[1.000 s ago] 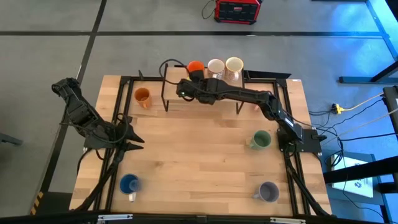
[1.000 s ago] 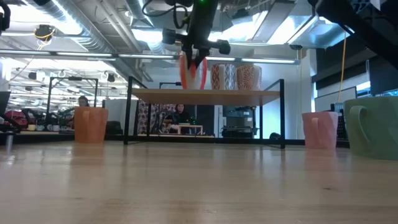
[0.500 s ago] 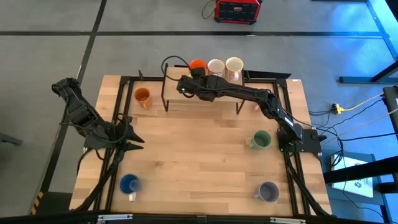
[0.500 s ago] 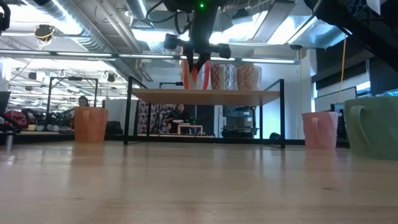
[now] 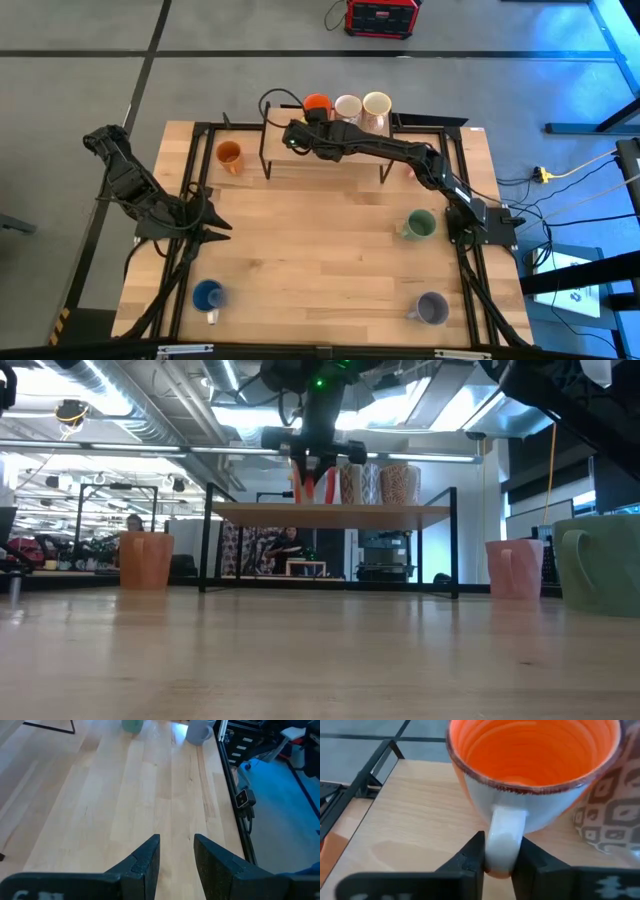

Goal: Place coffee mugs
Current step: Put the orange mug on the shelf, then put the blue mug on the shelf

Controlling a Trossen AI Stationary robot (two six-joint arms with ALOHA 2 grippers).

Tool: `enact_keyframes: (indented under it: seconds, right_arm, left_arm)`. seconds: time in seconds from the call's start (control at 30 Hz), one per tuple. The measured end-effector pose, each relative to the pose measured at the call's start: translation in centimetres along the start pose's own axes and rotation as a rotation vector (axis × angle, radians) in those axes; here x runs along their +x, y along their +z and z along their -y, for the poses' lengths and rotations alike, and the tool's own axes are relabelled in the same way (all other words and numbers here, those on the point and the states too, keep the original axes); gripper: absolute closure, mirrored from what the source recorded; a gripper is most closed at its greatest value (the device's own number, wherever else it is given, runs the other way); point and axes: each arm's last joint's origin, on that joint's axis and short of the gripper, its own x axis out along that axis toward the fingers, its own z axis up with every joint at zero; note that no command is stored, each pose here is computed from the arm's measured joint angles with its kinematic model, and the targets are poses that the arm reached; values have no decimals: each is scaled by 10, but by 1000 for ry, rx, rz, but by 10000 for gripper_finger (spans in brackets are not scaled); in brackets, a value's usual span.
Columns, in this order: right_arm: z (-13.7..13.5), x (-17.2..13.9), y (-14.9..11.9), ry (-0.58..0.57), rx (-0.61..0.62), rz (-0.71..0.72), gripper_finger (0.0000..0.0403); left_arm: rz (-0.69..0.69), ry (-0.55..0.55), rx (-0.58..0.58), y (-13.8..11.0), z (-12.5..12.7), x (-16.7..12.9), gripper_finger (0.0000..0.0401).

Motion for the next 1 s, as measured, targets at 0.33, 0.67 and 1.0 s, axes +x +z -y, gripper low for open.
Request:
enact_keyframes:
  seconds: [0.33,0.67,1.0]
  right_arm:
    - [1,-5,4,11,-15,-2,220]
    - [8,-37,10,65,-53,-73,187]
    - [10,-118,-1,242,-282,-133,187]
  left_arm:
    - [-1,-1,0,0,0,0,287]
    - [-14,-16,1,0,0,0,287]
    - [-35,-42,0,-1,1,0,287]
